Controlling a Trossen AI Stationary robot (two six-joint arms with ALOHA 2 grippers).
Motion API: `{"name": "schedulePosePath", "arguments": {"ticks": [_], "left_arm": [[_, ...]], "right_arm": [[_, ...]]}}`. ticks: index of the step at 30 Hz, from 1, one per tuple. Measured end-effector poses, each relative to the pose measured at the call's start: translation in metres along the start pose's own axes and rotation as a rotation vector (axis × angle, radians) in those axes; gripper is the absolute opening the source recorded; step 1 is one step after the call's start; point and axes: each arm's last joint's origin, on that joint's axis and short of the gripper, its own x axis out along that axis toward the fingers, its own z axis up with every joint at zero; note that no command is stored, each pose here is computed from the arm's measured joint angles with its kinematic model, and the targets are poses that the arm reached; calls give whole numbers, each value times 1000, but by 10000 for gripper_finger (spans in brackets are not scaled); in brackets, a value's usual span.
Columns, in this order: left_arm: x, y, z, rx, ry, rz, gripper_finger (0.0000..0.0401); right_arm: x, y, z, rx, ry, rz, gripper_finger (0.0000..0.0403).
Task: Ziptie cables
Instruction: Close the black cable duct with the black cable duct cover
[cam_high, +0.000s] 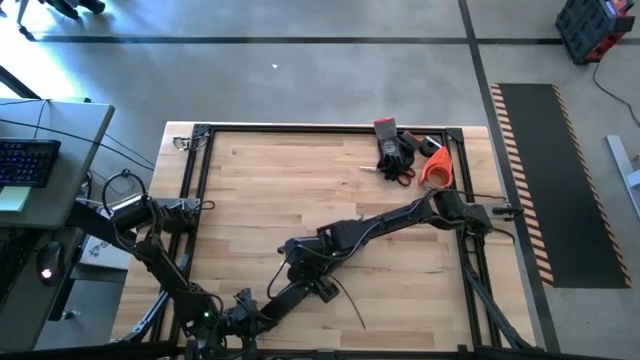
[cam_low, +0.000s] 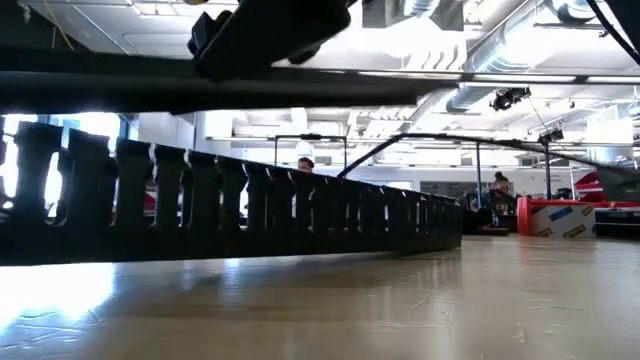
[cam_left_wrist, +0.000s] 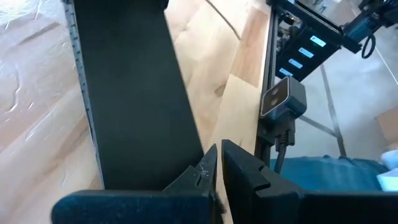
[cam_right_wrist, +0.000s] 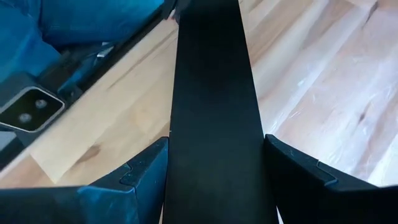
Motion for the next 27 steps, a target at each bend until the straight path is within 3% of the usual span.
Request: {"name": "schedulePosePath", "arguments": {"ticks": [12,19,23,27], "left_arm": [[0,0,1,21,-12,0,0],[0,-1,1,22,-24,-2,0],[-2,-2,1,27,-39,-2,0],[-7,-4,-2,40,-84,-2,0]], "right_arm": [[-3,2,2,5,21,-6,212],[-18,-1,11,-72,122,-260,212],[-16,-5,5,-47,89,-132,212],[-22,-14,3,37,82,-203,212]]}}
